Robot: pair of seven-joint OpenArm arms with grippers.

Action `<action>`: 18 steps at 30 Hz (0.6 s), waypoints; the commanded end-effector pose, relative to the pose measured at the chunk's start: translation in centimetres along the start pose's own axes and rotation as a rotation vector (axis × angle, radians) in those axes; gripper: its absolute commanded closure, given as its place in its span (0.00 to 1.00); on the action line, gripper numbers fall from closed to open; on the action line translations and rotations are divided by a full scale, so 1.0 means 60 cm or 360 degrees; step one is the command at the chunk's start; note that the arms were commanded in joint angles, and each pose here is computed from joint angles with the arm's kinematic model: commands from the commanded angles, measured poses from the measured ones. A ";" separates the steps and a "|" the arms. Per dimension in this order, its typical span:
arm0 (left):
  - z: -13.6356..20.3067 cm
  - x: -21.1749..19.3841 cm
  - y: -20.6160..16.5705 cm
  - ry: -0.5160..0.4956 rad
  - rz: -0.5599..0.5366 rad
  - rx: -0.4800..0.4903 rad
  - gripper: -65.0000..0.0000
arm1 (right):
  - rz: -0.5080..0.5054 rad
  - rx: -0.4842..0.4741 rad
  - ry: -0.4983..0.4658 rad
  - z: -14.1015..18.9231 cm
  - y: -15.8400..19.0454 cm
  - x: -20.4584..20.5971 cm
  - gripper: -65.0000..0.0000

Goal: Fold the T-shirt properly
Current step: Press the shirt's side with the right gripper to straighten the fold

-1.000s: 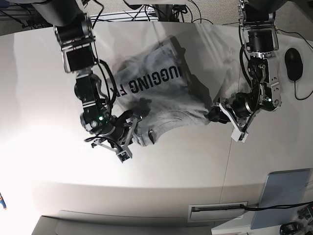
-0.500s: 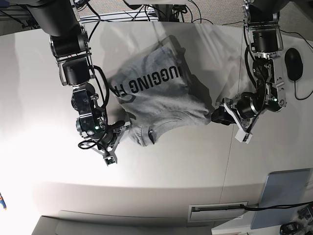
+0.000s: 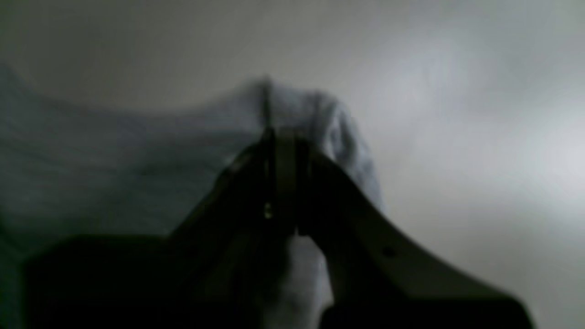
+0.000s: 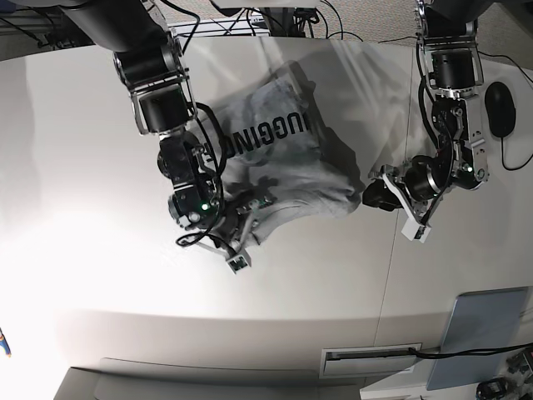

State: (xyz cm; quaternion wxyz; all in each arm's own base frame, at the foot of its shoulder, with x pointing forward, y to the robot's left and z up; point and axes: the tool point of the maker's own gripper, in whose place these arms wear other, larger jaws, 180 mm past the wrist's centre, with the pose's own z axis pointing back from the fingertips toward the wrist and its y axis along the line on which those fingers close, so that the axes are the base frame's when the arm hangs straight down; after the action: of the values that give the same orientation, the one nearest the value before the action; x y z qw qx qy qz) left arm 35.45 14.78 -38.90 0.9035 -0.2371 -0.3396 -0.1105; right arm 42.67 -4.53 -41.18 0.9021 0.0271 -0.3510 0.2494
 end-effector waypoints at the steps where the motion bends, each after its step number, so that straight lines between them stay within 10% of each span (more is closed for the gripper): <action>1: 0.010 0.034 0.002 -0.0083 -0.0036 -0.0001 0.66 | 0.0019 -0.0064 -0.0098 0.008 -0.021 0.034 1.00; 18: 0.010 0.030 -0.003 -0.0065 -0.0023 -0.0029 0.66 | 0.0103 -0.0485 -0.0076 0.034 -0.160 -0.015 1.00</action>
State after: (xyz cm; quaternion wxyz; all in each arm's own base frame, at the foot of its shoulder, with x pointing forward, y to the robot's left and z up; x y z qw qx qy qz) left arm 35.26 14.55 -38.87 0.9036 -0.2452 -0.3336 -0.1096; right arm 43.82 -13.83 -41.06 0.8918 -0.1106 -0.3781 0.2223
